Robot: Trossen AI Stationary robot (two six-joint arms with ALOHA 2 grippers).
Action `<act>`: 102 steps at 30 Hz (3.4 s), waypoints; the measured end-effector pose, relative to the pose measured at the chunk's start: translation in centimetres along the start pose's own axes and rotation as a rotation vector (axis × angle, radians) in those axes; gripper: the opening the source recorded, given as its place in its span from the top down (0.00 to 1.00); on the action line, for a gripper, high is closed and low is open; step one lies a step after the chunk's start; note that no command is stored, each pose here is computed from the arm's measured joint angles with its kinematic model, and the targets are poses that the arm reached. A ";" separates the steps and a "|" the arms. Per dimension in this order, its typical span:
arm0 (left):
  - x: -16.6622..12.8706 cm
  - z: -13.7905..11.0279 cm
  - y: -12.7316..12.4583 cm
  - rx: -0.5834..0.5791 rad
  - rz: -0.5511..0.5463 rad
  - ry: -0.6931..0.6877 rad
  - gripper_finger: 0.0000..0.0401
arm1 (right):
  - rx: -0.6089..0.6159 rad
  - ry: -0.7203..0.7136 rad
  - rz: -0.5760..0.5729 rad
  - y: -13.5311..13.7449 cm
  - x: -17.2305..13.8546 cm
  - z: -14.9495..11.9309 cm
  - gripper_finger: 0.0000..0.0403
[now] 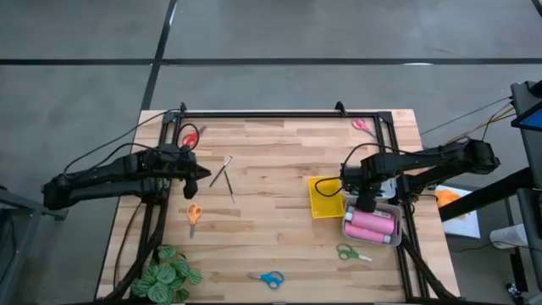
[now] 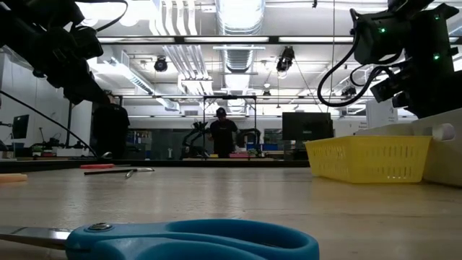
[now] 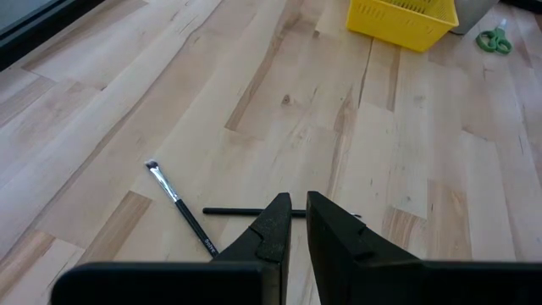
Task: Pick & Place Paint Supplies
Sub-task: Put the black paint brush into the white bin
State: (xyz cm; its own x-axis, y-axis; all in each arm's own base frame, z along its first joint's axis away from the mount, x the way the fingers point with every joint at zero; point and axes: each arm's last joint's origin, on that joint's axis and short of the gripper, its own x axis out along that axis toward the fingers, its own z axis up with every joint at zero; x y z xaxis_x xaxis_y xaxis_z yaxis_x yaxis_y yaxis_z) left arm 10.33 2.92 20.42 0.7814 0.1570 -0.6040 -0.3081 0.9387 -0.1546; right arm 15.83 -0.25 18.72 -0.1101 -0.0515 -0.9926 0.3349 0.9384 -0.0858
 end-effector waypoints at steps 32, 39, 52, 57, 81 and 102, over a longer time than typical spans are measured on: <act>0.0 0.0 0.0 0.000 0.000 0.000 0.90 | -0.100 -1.141 0.105 -1.0 -14.0 4.4 0.72; 0.0 0.0 0.0 0.000 0.000 0.000 0.90 | -0.235 -1.193 0.153 -1.4 -12.9 7.4 0.72; 0.0 0.0 0.0 0.000 0.000 0.000 0.90 | -0.293 -1.375 0.296 -3.2 -11.1 10.4 0.72; 0.0 0.0 0.0 0.000 0.000 0.000 0.90 | -0.292 -1.376 0.298 -3.2 -11.1 10.4 0.72; 0.0 0.0 0.0 0.000 0.000 0.000 0.90 | -0.292 -1.371 0.299 -3.2 -11.0 10.4 0.72; 0.0 0.3 0.0 0.068 0.009 -0.028 0.90 | -0.292 -1.371 0.298 -3.2 -11.1 10.4 0.72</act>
State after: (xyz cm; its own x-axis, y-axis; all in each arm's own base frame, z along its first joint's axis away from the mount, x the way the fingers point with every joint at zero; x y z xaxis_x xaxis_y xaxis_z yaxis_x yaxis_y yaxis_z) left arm 10.47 3.00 20.63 0.7938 0.1735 -0.5829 -0.2785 0.9557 -0.0948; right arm 25.67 -6.22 29.09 0.9589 0.0307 -0.2820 -0.0348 0.9993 -0.0095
